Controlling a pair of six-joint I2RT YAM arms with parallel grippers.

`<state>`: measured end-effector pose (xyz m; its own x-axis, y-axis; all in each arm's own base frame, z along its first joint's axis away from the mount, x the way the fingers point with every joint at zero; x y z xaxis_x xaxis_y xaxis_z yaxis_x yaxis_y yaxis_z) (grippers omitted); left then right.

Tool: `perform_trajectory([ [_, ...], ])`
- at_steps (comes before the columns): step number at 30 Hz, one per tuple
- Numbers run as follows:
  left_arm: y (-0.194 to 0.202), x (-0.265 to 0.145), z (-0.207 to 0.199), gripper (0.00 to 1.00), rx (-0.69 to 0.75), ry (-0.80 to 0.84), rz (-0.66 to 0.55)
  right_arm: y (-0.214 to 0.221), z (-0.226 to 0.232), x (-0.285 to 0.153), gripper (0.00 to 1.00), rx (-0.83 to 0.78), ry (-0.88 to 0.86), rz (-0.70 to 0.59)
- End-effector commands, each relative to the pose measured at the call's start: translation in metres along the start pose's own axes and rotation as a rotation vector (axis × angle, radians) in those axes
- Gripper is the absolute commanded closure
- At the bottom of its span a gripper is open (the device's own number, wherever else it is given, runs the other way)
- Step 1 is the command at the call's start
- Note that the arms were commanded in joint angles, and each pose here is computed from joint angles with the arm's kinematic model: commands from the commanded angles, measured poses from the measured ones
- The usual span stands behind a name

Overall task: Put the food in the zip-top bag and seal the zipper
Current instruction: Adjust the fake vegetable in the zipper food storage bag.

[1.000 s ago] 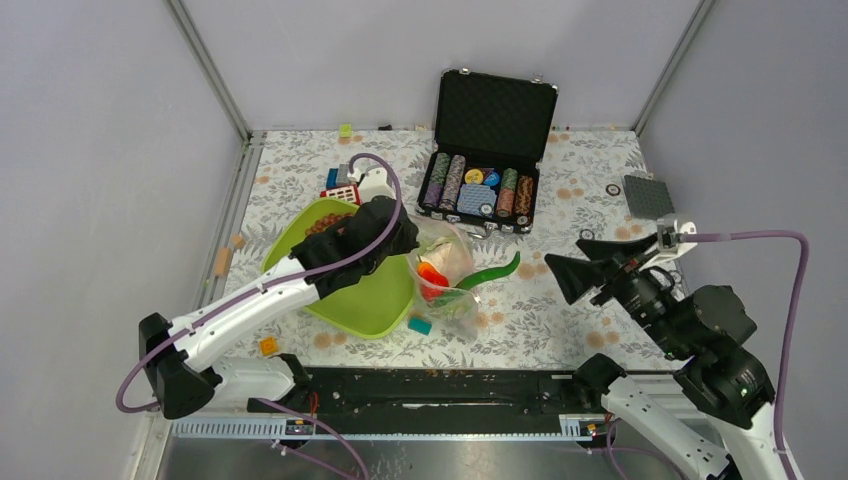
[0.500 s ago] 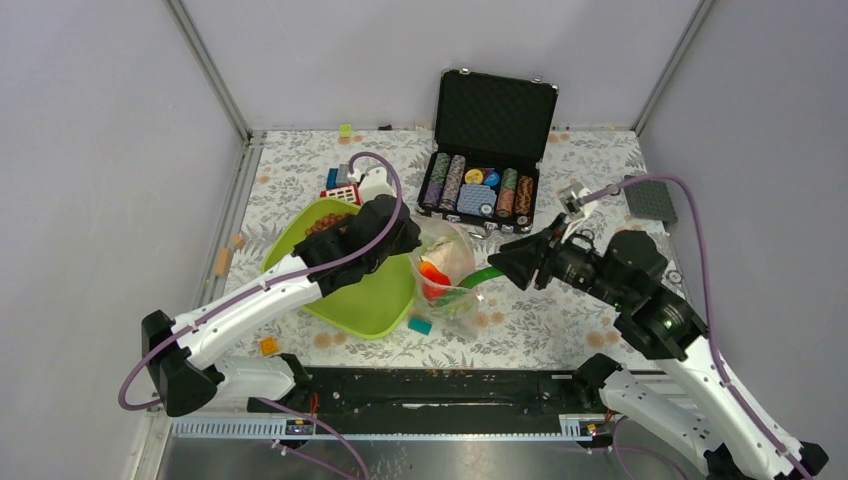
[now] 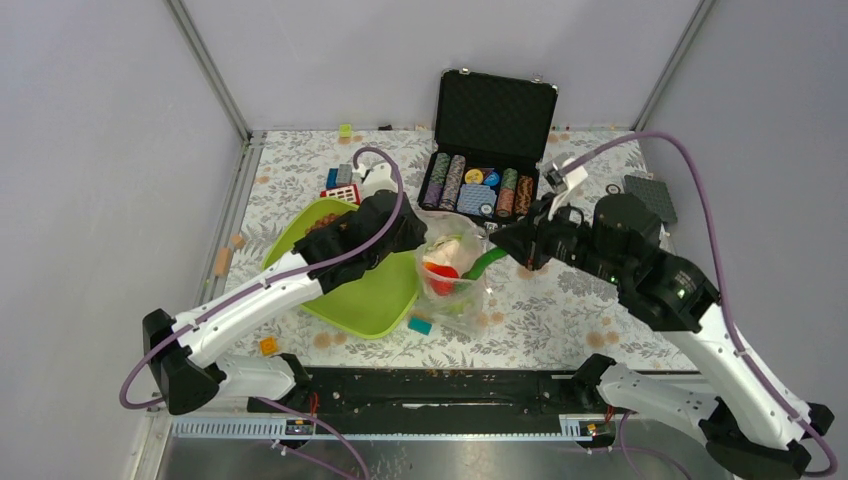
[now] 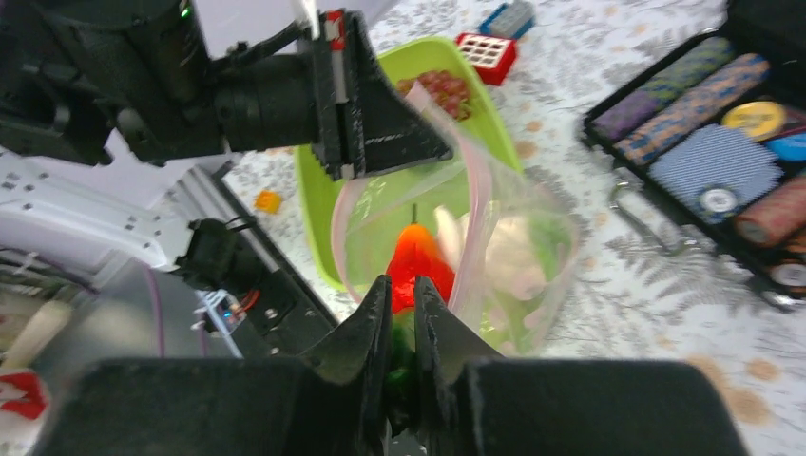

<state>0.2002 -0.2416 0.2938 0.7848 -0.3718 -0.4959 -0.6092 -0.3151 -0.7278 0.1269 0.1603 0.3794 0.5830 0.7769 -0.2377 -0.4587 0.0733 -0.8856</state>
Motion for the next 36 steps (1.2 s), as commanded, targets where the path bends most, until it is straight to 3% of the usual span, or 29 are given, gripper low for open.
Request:
perform_trajectory([
  [1, -0.022, -0.006, -0.027, 1.0, -0.017, 0.112, -0.037, -0.009, -0.017, -0.014, 1.0, -0.146, 0.24, 0.129],
  [5, -0.026, -0.005, -0.032, 1.0, -0.023, 0.122, -0.04, -0.004, -0.025, -0.007, 1.0, -0.182, 0.319, 0.236],
  [13, -0.028, -0.003, -0.04, 1.0, -0.049, 0.141, -0.031, 0.026, -0.016, 0.027, 1.0, -0.206, 0.207, 0.405],
  [23, -0.026, -0.005, -0.044, 1.0, -0.06, 0.172, -0.018, 0.02, -0.029, 0.039, 1.0, -0.37, 0.597, 0.347],
  [25, -0.026, -0.006, -0.043, 1.0, -0.063, 0.172, -0.023, 0.027, -0.03, 0.04, 1.0, -0.399, 0.62, 0.39],
  [30, -0.026, -0.005, -0.042, 1.0, -0.085, 0.153, -0.033, 0.059, -0.006, 0.051, 1.0, -0.489, 0.428, 0.506],
  [36, -0.02, 0.0, -0.042, 1.0, -0.098, 0.14, -0.021, 0.053, 0.023, 0.048, 1.0, -0.585, 0.286, 0.359],
])
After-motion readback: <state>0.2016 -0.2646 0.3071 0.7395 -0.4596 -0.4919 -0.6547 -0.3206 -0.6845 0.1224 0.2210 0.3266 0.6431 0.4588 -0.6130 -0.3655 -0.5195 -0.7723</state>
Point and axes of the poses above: each gripper's point midway between its finger pads, its own x axis out along the fingers, its own z axis along the line the jaws close on, y = z × x, the point moved 8 cm from there along -x, back along the fingers, and after that the axes turned 2 degrees about x, right-handed, at the moved point
